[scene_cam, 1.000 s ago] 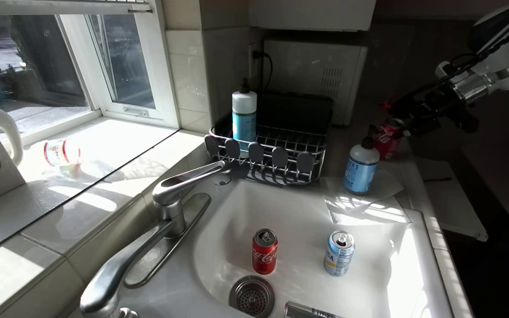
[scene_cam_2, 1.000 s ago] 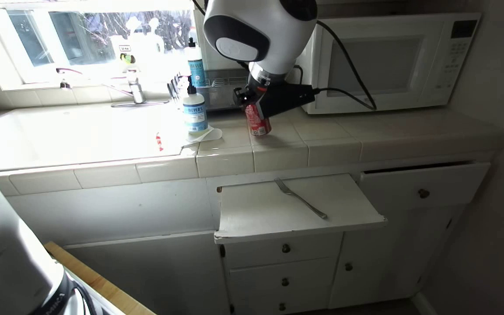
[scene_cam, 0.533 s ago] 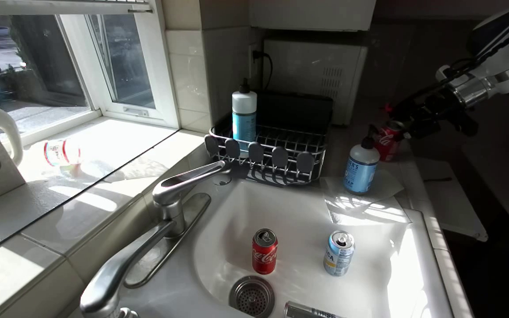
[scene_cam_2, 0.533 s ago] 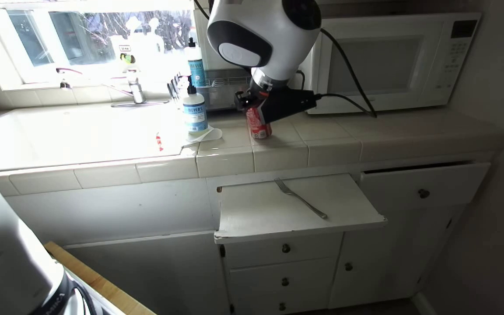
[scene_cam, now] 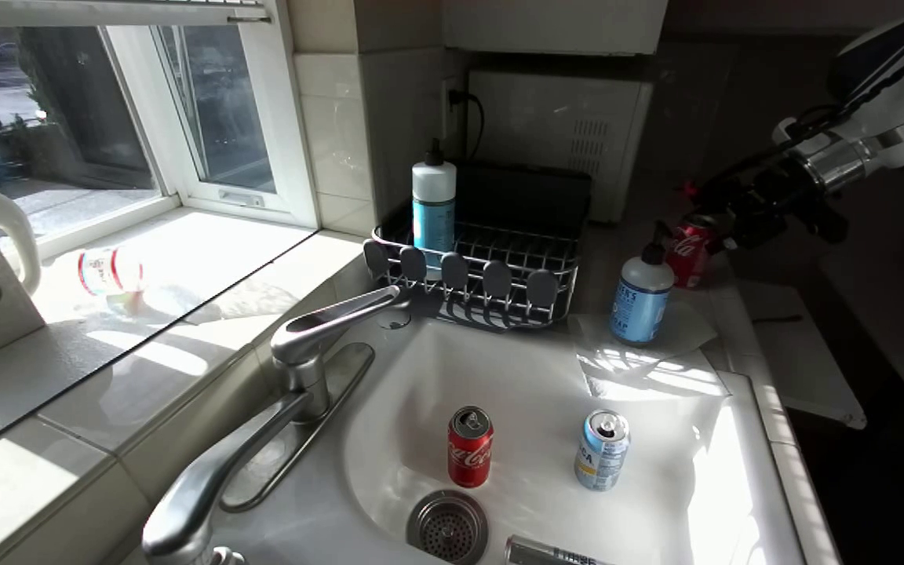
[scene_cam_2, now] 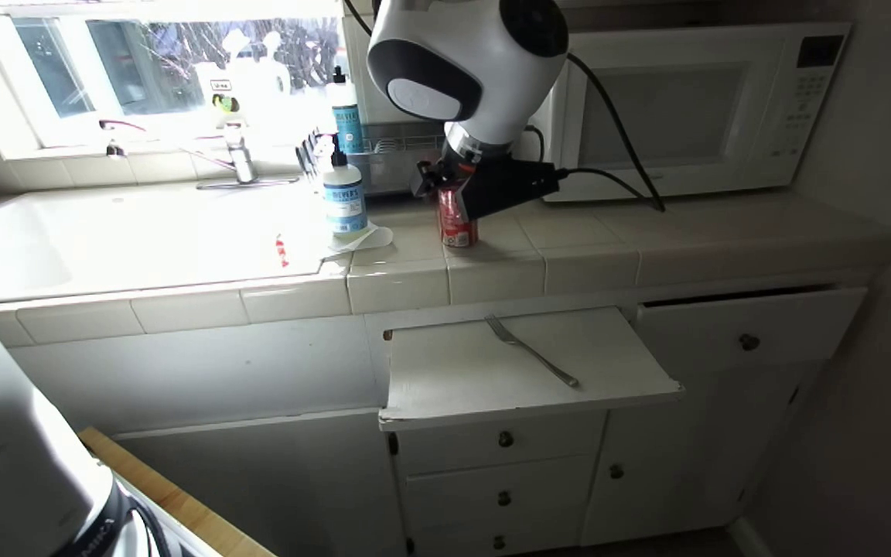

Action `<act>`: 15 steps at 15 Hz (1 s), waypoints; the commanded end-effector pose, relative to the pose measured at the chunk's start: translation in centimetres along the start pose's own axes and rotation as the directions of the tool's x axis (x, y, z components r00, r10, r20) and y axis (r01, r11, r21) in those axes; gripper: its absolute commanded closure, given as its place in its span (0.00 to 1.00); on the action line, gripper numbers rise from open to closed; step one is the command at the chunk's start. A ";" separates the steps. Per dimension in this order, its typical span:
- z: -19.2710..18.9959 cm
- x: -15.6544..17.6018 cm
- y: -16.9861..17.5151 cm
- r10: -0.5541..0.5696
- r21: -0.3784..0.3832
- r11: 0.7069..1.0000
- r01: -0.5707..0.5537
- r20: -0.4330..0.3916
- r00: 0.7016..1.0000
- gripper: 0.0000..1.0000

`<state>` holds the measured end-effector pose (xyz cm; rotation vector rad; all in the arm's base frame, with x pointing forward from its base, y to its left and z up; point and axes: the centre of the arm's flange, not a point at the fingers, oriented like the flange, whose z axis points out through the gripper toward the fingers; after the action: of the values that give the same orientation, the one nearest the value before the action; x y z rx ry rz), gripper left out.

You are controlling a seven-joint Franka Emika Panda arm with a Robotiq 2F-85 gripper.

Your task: Move the can to the left then put it upright

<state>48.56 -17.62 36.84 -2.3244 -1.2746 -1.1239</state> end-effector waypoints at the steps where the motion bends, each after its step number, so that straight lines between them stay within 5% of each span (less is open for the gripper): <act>1: -0.5 1.2 0.0 -0.032 -0.004 0.999 0.032 0.026 0.999 0.00; 7: -3.8 5.6 0.1 -0.046 -0.108 0.991 0.080 0.281 0.959 0.00; 11: -6.4 8.8 -1.0 0.017 -0.104 0.994 0.033 0.447 0.894 0.00; 15: -10.0 9.5 -3.1 0.170 -0.084 0.985 -0.148 0.573 0.802 0.00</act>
<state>47.12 -16.24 46.16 -2.8095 -1.3409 -0.5425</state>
